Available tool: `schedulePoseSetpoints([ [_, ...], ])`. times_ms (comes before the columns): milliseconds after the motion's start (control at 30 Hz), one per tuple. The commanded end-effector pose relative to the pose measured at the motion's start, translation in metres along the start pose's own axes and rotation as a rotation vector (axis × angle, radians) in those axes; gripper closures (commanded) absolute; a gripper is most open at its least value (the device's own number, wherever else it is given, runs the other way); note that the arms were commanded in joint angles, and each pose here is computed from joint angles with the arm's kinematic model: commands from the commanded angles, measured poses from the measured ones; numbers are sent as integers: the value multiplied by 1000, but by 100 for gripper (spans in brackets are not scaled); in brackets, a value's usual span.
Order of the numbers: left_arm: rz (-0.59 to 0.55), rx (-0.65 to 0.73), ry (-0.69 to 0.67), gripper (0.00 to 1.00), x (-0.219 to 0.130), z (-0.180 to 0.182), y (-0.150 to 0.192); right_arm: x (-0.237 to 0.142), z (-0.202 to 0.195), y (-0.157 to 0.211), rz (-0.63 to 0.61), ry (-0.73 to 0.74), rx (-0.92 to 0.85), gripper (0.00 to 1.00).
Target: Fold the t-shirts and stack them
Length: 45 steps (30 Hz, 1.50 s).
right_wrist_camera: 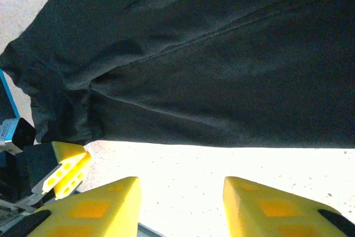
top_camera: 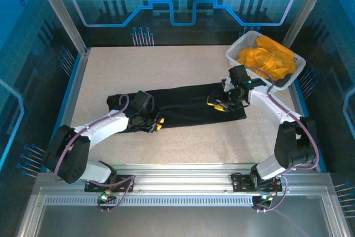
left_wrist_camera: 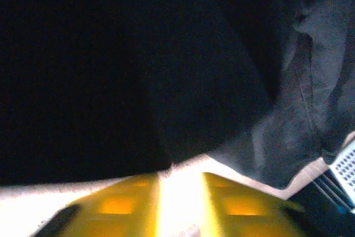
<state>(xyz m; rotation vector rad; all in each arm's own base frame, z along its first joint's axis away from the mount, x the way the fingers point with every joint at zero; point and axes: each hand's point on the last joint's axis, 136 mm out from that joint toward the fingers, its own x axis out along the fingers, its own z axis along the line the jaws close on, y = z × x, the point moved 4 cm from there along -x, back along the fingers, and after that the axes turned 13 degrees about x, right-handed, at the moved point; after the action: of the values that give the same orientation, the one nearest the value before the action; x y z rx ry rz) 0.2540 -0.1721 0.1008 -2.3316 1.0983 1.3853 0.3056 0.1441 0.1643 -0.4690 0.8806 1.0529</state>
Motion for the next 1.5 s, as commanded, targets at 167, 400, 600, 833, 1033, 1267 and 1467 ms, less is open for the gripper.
schedulePoseSetpoints([
  [167, -96, -10, 88, 53, -70, -5, -23, 2, -2, -1, 5, -9, 17, 56],
  [400, -199, 20, 16, 66, -76, 10, -71, 7, 7, 0, 18, -5, -2, 57],
  [600, -133, 76, -157, 68, -48, 35, -75, 7, 9, 1, 19, 0, -9, 57],
  [833, -74, 130, -333, 67, -42, 84, -60, 11, 5, 3, 24, 5, -2, 57],
  [1033, -150, 203, -311, 52, -59, 87, -59, 19, 3, 1, 40, 10, 2, 57],
  [1267, -82, 179, -247, 50, -36, 87, -49, 27, 8, -5, 60, -1, 9, 57],
  [1467, -27, 177, -306, 52, -17, 98, -30, 30, 6, -6, 63, 3, 14, 56],
])
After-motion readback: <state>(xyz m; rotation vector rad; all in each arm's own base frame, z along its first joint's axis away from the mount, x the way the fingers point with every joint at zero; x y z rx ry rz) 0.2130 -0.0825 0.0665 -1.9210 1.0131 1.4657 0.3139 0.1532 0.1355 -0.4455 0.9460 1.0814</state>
